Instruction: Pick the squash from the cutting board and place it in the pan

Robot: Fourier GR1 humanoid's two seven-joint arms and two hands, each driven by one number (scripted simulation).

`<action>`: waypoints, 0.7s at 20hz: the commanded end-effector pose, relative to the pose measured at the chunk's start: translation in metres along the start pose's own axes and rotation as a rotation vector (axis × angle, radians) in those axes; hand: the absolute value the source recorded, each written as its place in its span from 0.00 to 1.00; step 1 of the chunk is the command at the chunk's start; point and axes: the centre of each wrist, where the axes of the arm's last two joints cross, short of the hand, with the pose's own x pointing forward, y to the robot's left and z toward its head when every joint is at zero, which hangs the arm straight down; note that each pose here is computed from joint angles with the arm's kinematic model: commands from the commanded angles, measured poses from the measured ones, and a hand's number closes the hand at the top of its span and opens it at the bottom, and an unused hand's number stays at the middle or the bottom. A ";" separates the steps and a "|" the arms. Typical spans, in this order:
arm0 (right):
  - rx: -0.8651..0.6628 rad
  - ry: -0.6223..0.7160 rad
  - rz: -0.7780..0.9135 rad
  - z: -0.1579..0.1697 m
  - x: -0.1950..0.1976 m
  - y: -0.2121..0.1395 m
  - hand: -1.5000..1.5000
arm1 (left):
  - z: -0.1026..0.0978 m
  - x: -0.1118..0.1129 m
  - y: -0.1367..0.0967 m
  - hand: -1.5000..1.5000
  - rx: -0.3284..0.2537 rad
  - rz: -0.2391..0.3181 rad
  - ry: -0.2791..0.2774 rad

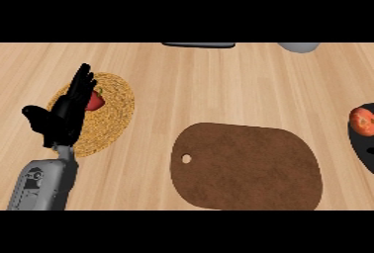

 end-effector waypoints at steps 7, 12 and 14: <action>-0.154 -0.112 -0.329 0.036 -0.019 -0.052 0.00 | 0.010 -0.016 0.001 0.50 0.033 -0.004 0.026; -0.046 -0.143 -0.485 0.085 -0.044 -0.069 0.00 | 0.015 -0.017 0.021 0.50 0.051 -0.007 0.039; -0.035 -0.166 -0.499 0.093 -0.042 -0.085 0.00 | 0.009 -0.001 0.017 0.50 0.054 -0.004 0.043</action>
